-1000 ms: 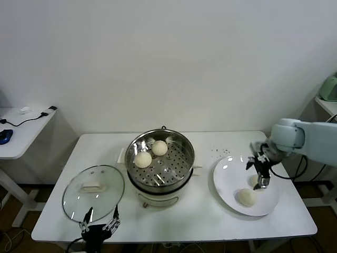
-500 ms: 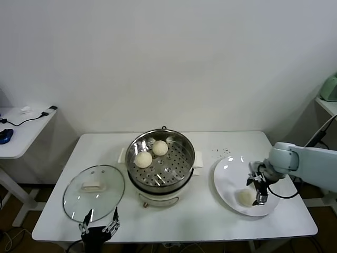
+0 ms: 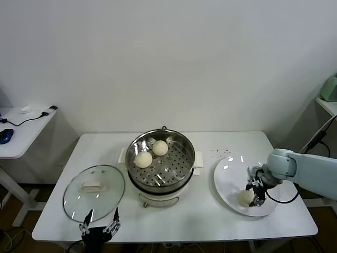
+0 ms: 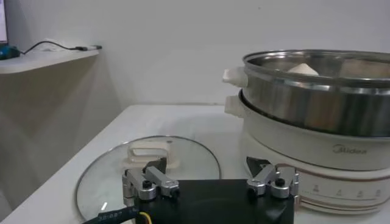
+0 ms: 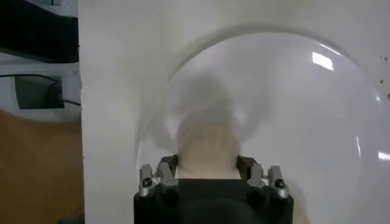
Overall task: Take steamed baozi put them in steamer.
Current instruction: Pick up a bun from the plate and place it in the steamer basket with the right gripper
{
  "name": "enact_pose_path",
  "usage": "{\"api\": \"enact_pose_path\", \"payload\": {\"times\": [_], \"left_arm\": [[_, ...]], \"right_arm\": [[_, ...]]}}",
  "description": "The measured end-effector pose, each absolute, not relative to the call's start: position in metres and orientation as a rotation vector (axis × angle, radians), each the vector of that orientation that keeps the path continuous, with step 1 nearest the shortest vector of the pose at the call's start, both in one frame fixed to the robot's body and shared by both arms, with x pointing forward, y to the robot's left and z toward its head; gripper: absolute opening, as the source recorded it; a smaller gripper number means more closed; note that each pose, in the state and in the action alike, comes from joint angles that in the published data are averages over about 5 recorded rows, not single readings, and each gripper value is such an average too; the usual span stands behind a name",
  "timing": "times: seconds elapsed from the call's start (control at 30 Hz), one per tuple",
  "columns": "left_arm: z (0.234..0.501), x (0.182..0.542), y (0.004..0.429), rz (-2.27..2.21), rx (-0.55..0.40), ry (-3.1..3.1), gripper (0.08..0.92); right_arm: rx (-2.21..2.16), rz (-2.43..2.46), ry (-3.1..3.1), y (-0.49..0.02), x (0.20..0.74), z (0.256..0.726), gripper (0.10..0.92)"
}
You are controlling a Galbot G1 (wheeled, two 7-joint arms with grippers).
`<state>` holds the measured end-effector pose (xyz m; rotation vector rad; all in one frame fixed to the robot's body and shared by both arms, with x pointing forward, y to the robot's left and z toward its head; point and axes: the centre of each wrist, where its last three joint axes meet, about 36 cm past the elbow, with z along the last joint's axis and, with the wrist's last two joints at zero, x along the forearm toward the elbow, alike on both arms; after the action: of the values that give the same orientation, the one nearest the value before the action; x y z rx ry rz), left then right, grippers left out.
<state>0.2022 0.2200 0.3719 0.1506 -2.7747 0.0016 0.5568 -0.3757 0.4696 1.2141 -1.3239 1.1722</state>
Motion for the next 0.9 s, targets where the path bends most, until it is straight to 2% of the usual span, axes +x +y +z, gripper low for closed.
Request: {"api": "enact_pose_path", "payload": {"times": [0.17, 0.37, 0.63, 0.77, 0.9], "left_arm": [[0.374, 0.202, 0.219, 0.001, 0.144, -2.778, 0.823], [0.374, 0.204, 0.216, -0.002, 0.125, -2.783, 0.823], [0.373, 0.204, 0.216, -0.01, 0.11, -2.781, 0.823], [0.373, 0.204, 0.217, -0.016, 0.112, -2.782, 0.823], [0.373, 0.204, 0.219, -0.019, 0.118, -2.786, 0.823]], "right_arm": [[1.231, 1.222, -1.337, -0.37, 0.58, 0.511, 0.628], [1.305, 1.369, -1.358, -0.331, 0.623, 0.597, 0.634], [1.621, 1.714, -1.231, -0.206, 0.641, 0.706, 0.63], [1.818, 1.867, -1.047, -0.136, 0.629, 0.722, 0.632], [1.975, 1.984, -0.824, -0.083, 0.614, 0.714, 0.629]]}}
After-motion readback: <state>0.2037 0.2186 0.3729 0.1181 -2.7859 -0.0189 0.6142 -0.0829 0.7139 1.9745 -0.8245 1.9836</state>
